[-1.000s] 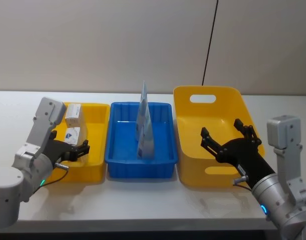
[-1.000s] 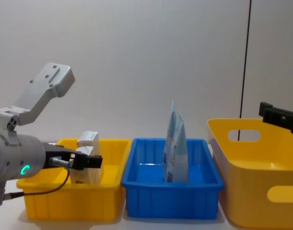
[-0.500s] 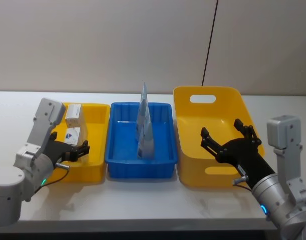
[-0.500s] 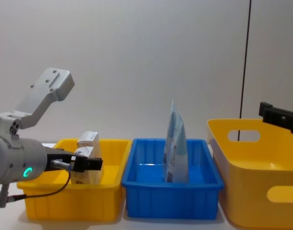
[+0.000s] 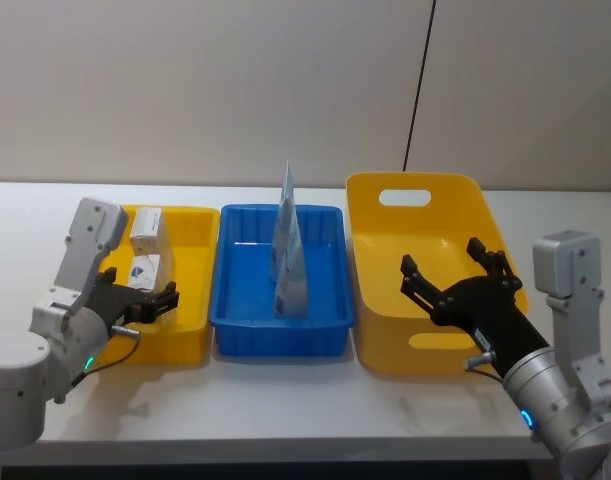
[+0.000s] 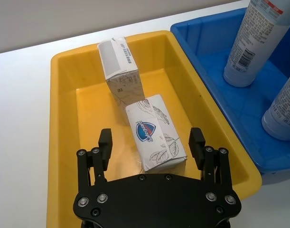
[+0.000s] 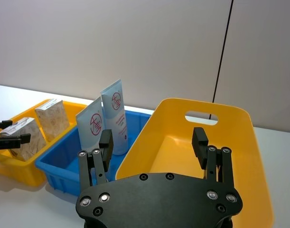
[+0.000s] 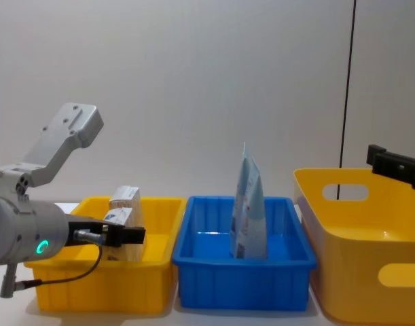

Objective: Bimanual collaborative sorting of washing and personal care products

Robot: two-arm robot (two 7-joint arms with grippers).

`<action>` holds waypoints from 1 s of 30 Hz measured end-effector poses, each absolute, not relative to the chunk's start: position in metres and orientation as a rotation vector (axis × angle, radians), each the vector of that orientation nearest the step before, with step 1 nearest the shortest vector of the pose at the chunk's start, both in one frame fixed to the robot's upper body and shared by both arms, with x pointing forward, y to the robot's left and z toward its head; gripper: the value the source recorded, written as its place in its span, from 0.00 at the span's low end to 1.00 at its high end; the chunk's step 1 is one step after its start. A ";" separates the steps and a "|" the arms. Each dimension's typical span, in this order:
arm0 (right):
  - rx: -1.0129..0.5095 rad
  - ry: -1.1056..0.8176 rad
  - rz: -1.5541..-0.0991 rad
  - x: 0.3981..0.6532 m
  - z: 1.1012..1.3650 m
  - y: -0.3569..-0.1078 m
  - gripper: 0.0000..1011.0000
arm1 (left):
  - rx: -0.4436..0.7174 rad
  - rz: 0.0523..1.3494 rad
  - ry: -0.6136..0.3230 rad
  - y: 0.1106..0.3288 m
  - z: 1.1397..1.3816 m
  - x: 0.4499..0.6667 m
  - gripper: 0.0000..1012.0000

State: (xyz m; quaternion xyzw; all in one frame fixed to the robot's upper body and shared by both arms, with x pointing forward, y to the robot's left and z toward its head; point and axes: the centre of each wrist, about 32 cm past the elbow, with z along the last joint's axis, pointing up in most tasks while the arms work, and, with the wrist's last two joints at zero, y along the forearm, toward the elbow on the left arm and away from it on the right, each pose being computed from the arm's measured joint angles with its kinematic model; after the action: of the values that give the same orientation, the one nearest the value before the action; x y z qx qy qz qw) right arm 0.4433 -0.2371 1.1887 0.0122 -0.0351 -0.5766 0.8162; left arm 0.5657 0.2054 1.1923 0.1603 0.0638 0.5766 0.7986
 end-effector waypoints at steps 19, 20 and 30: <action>0.026 -0.075 -1.229 0.443 1.189 -0.237 0.99 | 0.336 1.240 0.156 0.205 1.190 0.568 0.44; 0.026 -0.075 -1.229 0.443 1.189 -0.237 0.99 | 0.336 1.240 0.156 0.205 1.190 0.568 0.42; 0.026 -0.075 -1.229 0.443 1.189 -0.237 0.99 | 0.335 1.238 0.158 0.206 1.190 0.568 0.36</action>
State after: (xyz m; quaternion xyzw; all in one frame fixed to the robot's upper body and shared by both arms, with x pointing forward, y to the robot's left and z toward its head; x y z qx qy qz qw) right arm 0.4433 -0.2371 1.1887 0.0122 -0.0351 -0.5766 0.8162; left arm 0.5678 0.2056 1.1901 0.1560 0.0735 0.5768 0.7985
